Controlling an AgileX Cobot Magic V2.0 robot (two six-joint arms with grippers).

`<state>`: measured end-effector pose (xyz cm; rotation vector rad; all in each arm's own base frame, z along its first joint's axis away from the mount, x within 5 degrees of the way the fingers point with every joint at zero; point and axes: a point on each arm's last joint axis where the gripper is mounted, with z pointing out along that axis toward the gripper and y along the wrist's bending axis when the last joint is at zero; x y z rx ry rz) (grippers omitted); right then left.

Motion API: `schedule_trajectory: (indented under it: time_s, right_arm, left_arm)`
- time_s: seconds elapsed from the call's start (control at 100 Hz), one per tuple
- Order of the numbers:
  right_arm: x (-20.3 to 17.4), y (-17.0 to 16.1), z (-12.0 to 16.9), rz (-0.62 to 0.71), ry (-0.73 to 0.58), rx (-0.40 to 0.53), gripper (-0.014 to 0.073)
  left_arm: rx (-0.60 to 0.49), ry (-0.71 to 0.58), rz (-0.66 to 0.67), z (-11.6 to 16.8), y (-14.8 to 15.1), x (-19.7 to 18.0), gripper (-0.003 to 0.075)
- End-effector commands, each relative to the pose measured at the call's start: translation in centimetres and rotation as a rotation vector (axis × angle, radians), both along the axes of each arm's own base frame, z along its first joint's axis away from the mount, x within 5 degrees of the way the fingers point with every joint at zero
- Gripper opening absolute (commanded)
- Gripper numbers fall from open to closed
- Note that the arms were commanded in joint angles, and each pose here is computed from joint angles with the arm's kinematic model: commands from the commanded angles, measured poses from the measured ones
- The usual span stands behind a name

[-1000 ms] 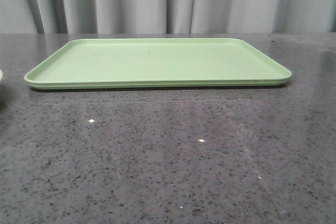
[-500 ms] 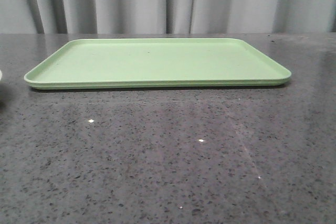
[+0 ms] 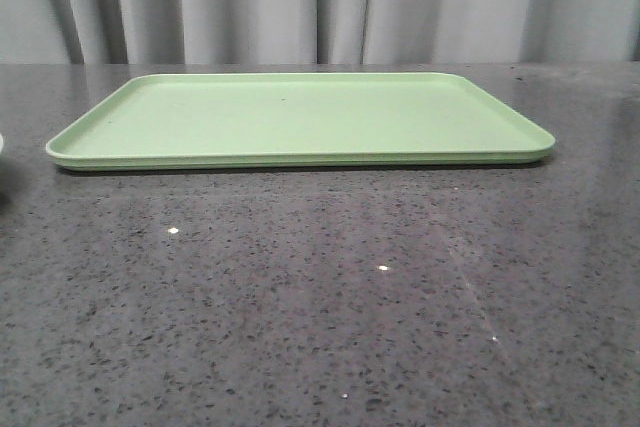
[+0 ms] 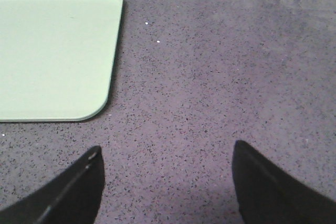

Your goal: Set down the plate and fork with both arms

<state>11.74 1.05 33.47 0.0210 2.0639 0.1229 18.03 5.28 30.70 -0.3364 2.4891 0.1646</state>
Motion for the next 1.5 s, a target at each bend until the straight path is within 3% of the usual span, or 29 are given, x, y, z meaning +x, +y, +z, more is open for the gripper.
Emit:
schedule_trajectory:
  time_s: [0.0, 0.25, 0.6, 0.69, 0.94, 1.11, 1.49]
  right_arm:
    - [0.3, 0.0, 1.6, 0.000, -0.093, 0.004, 0.0521]
    - [0.3, 0.0, 1.6, 0.000, -0.093, 0.004, 0.0521]
    - [0.3, 0.0, 1.6, 0.000, -0.093, 0.004, 0.0521]
    - [0.3, 0.0, 1.6, 0.000, -0.093, 0.004, 0.0521]
    - [0.3, 0.0, 1.6, 0.000, -0.090, 0.004, 0.0521]
    - [0.3, 0.0, 1.6, 0.000, -0.090, 0.004, 0.0521]
    - [0.3, 0.0, 1.6, 0.000, -0.090, 0.004, 0.0521]
  left_arm:
    - [-0.006, -0.016, 0.009, 0.3, 0.3, 1.2, 0.0509]
    - [-0.053, 0.135, 0.013, -2.5, 0.8, 3.1, 0.0461]
    - [-0.073, 0.196, 0.012, -4.1, 1.1, 4.1, 0.0447]
    - [-0.087, 0.198, 0.014, -4.2, 1.0, 4.2, 0.0392]
    - [-0.094, 0.211, 0.014, -4.3, 0.9, 4.1, 0.0120]
    - [-0.092, 0.217, 0.008, -4.3, 0.9, 4.1, 0.0001]
    - [-0.109, 0.236, 0.011, -4.2, 0.8, 3.8, -0.0020]
